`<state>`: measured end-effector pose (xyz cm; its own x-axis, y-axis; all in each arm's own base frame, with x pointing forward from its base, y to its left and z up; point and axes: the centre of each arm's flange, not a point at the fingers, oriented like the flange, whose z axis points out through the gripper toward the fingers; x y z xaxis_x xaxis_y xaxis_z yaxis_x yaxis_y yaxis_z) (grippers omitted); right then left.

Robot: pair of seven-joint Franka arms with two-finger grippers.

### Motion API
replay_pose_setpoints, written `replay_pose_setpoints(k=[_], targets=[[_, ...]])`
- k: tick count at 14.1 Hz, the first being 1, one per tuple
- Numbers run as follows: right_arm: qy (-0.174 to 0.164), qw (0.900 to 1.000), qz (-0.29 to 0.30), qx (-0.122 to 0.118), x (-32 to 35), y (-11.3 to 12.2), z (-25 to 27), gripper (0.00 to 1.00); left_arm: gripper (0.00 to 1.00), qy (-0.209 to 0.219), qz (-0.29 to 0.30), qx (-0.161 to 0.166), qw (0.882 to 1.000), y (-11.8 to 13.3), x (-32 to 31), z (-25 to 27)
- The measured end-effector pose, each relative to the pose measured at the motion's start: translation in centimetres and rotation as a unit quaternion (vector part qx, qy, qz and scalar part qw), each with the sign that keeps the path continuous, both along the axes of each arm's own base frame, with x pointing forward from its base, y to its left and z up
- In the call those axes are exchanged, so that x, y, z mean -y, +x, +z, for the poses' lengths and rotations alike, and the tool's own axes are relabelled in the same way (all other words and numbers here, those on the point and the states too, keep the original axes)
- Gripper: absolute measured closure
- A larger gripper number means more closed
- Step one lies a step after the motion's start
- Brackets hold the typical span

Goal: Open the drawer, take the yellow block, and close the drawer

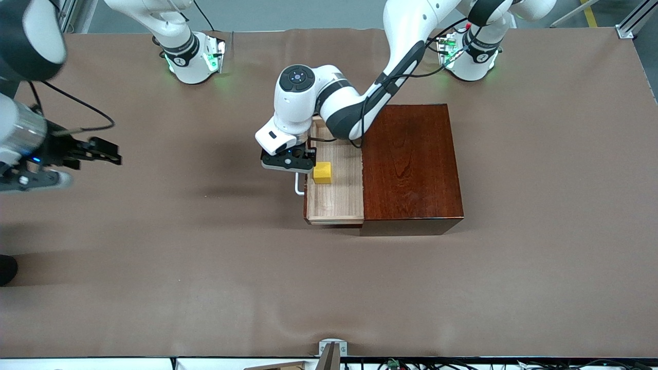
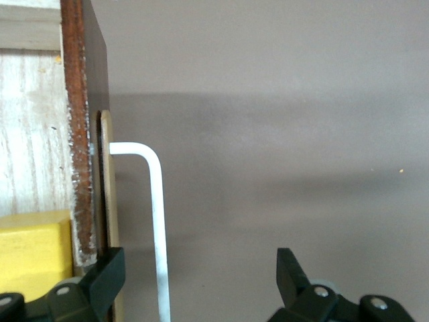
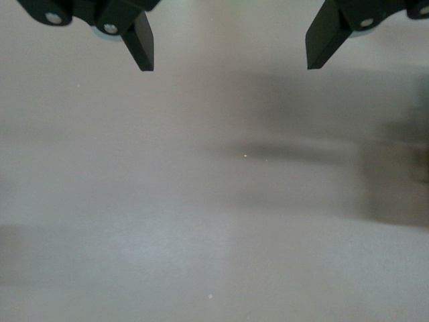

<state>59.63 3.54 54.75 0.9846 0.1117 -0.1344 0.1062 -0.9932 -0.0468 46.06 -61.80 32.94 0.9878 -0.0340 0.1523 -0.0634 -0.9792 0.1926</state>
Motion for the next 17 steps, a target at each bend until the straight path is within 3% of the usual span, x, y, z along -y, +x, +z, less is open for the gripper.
replay_pose_setpoints(k=[4,8,13,17], targets=[[-0.002,1.000,0.007,-0.027,-0.9,1.2,-3.5,0.00,0.00,-0.016,0.023,0.015,0.999,1.8,-1.8,7.0],[-0.004,1.000,-0.004,-0.025,-1.5,1.6,-3.5,0.00,0.00,0.007,0.079,0.002,0.997,4.6,-10.0,18.7],[-0.027,0.993,-0.111,-0.025,-6.6,1.0,-3.2,0.00,0.00,0.081,0.090,-0.036,0.992,9.3,-26.9,26.5],[-0.049,0.981,-0.188,-0.025,-12.8,-0.3,-3.1,0.00,0.00,0.086,0.077,-0.045,0.992,9.2,-39.2,30.0]])
